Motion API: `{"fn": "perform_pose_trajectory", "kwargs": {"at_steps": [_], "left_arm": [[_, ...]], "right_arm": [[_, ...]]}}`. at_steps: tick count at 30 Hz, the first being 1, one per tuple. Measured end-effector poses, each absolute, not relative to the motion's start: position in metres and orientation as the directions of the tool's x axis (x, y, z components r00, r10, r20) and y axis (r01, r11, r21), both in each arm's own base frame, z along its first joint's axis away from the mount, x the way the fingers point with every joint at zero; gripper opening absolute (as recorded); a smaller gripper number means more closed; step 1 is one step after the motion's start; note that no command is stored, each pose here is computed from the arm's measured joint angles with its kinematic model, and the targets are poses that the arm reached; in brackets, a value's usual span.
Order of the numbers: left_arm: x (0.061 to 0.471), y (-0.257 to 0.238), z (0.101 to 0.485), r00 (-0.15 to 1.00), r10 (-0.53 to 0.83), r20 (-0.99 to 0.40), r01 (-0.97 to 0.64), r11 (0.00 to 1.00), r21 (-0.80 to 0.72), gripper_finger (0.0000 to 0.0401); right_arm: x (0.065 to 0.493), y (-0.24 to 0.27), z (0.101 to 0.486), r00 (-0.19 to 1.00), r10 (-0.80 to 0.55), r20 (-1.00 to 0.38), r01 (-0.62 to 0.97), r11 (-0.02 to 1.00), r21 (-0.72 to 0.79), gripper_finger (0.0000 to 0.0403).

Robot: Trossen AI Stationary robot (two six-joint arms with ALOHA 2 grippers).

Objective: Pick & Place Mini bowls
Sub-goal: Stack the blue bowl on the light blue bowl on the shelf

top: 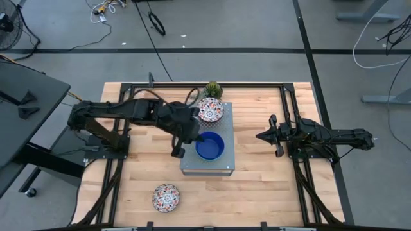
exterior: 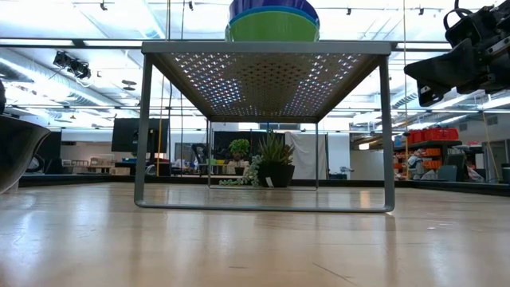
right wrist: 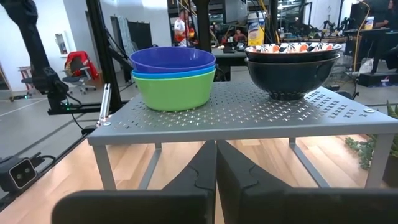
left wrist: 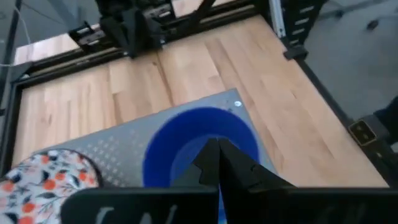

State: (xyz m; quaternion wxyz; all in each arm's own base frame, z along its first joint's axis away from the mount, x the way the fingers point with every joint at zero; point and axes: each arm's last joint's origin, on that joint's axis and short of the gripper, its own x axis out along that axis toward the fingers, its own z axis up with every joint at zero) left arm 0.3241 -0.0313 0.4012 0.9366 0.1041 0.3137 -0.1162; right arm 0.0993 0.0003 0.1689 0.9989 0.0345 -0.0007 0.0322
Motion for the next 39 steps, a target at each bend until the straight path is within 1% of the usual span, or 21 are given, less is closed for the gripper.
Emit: {"fn": "perform_pose_trajectory", "kwargs": {"at_steps": [2, 6, 12, 17, 22, 24, 27, 33, 39], "left_arm": [[0.318, -0.031, 0.397, 0.805, -0.158, -0.572, 0.269, 0.956, 0.115, 0.0], [0.3, -0.026, 0.384, 0.819, -0.139, -0.556, 0.234, 0.967, 0.103, 0.0], [0.279, -0.02, 0.378, 0.856, -0.129, -0.5, 0.185, 0.981, 0.063, 0.0], [0.274, -0.02, 0.38, 0.897, -0.132, -0.423, 0.174, 0.983, 0.063, 0.0], [0.279, -0.019, 0.366, 0.911, -0.132, -0.392, 0.153, 0.988, 0.023, 0.0], [0.281, -0.02, 0.361, 0.924, -0.132, -0.359, 0.149, 0.989, 0.018, 0.0], [0.284, -0.02, 0.346, 0.922, -0.132, -0.364, 0.142, 0.99, 0.0, 0.0], [0.283, -0.02, 0.317, 0.896, -0.13, -0.425, 0.134, 0.991, -0.019, 0.0], [0.282, -0.021, 0.305, 0.886, -0.132, -0.444, 0.136, 0.99, -0.023, 0.0]], "right_arm": [[0.099, 0.0, 0.169, 0.998, 0.065, 0.003, -0.065, 0.996, 0.069, 0.0011], [0.099, 0.0, 0.169, 0.998, 0.065, 0.004, -0.065, 0.996, 0.068, 0.0011], [0.099, 0.0, 0.169, 0.998, 0.064, 0.003, -0.064, 0.996, 0.069, 0.0011], [0.099, 0.0, 0.169, 0.998, 0.064, 0.002, -0.064, 0.996, 0.069, 0.0011], [0.099, 0.0, 0.169, 0.998, 0.065, 0.002, -0.065, 0.996, 0.069, 0.0011], [0.099, 0.0, 0.169, 0.998, 0.064, 0.002, -0.064, 0.996, 0.069, 0.0011], [0.099, 0.0, 0.169, 0.998, 0.064, 0.002, -0.064, 0.996, 0.069, 0.0011], [0.099, 0.0, 0.169, 0.998, 0.065, 0.002, -0.065, 0.996, 0.069, 0.0011], [0.099, 0.0, 0.169, 0.998, 0.064, 0.002, -0.064, 0.996, 0.069, 0.0011]]}}
